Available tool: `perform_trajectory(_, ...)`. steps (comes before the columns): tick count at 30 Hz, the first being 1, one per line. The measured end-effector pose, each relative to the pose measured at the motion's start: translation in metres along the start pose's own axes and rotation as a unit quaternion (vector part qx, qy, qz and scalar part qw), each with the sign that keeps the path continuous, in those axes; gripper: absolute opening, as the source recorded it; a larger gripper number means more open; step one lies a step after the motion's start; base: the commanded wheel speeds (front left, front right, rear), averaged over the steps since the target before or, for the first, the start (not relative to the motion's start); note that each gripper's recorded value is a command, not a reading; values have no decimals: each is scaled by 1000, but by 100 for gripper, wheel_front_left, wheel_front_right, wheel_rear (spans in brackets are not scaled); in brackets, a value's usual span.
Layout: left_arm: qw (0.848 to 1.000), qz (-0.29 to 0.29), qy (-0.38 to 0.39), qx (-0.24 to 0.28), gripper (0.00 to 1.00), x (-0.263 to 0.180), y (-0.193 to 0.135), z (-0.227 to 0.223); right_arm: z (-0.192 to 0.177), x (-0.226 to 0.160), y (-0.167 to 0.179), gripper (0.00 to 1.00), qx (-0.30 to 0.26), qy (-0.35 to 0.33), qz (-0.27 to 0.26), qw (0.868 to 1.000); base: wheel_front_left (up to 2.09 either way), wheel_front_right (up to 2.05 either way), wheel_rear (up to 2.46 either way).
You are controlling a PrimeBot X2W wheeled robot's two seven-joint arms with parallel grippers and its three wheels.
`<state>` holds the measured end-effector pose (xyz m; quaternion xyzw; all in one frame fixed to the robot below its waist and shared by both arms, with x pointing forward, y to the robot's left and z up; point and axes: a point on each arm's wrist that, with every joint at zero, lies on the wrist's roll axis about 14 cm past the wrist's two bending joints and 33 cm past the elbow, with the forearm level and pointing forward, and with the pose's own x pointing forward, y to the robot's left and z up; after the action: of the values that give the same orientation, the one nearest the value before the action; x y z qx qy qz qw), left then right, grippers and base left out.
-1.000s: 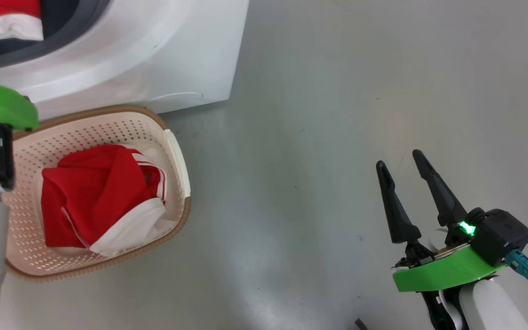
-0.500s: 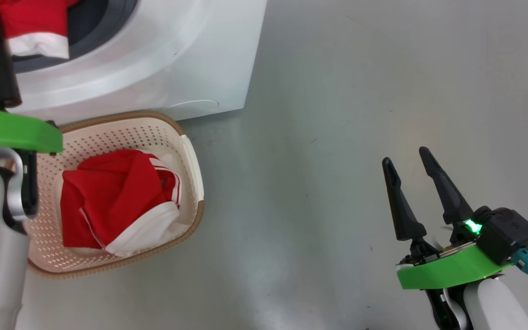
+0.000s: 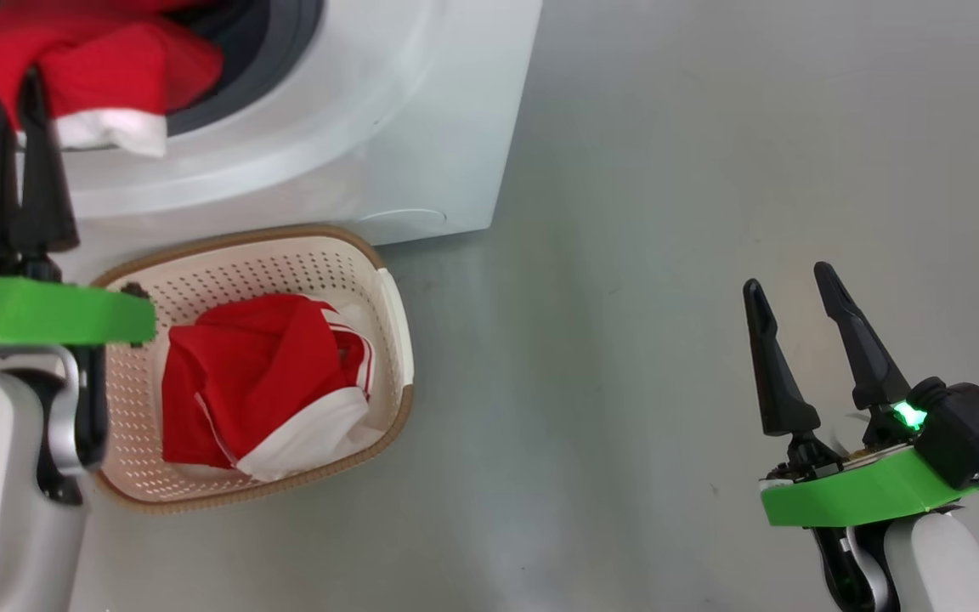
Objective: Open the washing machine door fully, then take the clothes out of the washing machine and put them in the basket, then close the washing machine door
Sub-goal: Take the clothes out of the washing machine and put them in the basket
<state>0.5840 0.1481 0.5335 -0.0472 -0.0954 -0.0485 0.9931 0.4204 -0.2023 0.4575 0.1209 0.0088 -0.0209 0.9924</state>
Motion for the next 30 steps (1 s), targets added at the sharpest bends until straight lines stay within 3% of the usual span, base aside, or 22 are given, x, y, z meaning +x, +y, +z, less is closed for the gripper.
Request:
perform_trajectory(18, 1000, 10, -20, 3, 0, -64, 1, 50, 21, 2, 23, 100, 5, -31, 34, 999, 0, 0, 0)
perform_trajectory(30, 997, 21, 68, -28, 0, -81, -4, -5, 18, 2, 22, 100, 4, -28, 32, 999, 0, 0, 0)
